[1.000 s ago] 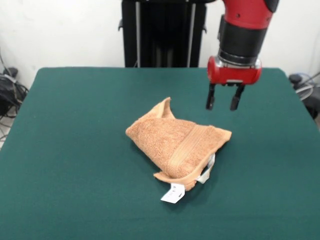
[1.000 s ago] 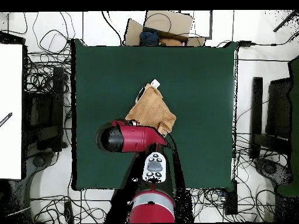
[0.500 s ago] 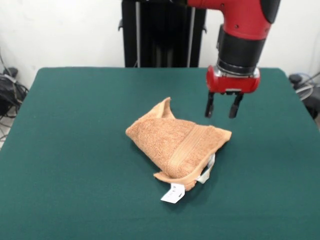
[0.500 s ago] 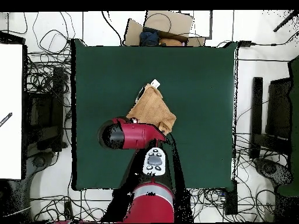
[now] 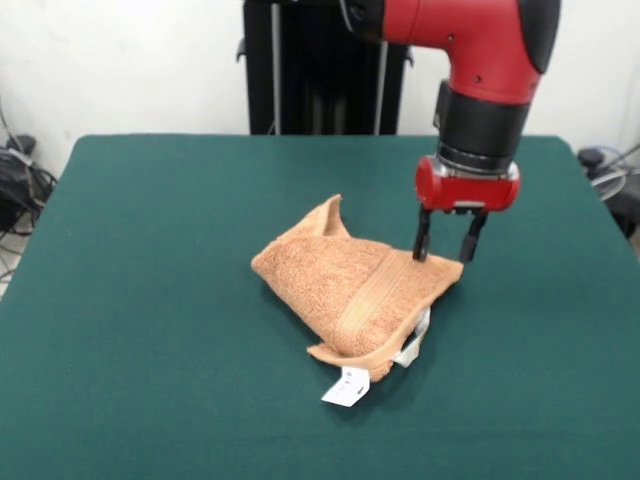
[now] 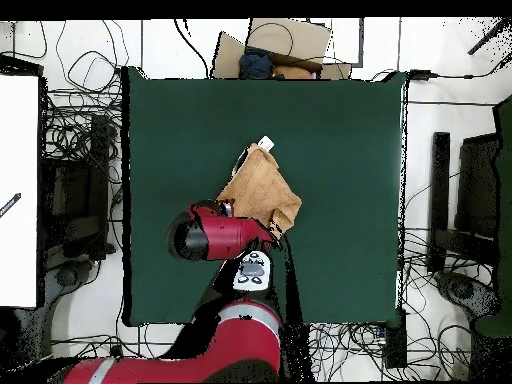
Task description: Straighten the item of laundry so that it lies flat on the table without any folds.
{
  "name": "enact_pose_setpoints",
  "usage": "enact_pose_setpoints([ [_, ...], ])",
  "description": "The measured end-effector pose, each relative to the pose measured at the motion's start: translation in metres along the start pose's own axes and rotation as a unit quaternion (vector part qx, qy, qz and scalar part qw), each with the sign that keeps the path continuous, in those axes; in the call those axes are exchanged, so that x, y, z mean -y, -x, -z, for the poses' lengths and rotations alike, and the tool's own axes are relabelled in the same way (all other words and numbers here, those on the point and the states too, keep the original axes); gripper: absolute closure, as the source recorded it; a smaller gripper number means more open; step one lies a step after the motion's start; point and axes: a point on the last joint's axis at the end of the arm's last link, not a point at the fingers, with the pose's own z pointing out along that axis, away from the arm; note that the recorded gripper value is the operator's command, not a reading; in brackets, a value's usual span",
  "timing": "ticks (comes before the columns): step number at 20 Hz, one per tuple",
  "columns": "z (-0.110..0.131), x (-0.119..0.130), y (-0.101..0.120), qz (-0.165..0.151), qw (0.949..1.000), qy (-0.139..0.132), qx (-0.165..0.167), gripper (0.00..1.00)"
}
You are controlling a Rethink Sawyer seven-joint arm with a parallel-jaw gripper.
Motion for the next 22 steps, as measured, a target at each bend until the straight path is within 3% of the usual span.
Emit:
enact_pose_setpoints([
  [6, -0.015, -0.003, -0.007, 0.007, 0.9996, -0.010, 0.025, 0.00],
  [22, -0.033, -0.004, -0.024, 0.014, 0.9993, -0.019, 0.030, 0.00],
])
